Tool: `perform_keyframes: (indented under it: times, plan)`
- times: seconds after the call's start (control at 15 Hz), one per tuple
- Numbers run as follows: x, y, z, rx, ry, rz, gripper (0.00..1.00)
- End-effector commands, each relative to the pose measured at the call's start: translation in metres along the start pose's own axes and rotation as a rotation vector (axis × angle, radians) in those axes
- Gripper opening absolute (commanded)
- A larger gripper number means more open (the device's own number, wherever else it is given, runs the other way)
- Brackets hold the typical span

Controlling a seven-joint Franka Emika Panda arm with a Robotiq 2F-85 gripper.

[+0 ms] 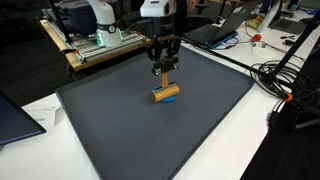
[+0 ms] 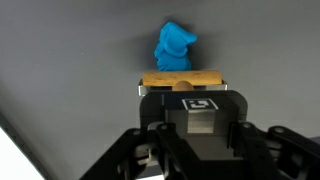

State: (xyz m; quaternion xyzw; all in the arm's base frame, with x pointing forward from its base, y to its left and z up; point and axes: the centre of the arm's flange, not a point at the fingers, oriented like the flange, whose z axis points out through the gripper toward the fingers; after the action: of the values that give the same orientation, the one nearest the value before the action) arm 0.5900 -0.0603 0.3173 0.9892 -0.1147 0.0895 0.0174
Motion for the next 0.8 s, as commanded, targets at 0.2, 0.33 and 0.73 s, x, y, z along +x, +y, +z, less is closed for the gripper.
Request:
perform_keyframes:
  times: [0.2, 0.33, 0.73]
  plan:
    - [0.003, 0.011, 0.03, 0.036, -0.147, -0.022, 0.22]
    - [0.001, 0.011, 0.034, 0.037, -0.155, -0.02, 0.22]
    - [-0.009, 0.008, 0.04, 0.017, -0.16, -0.017, 0.22]
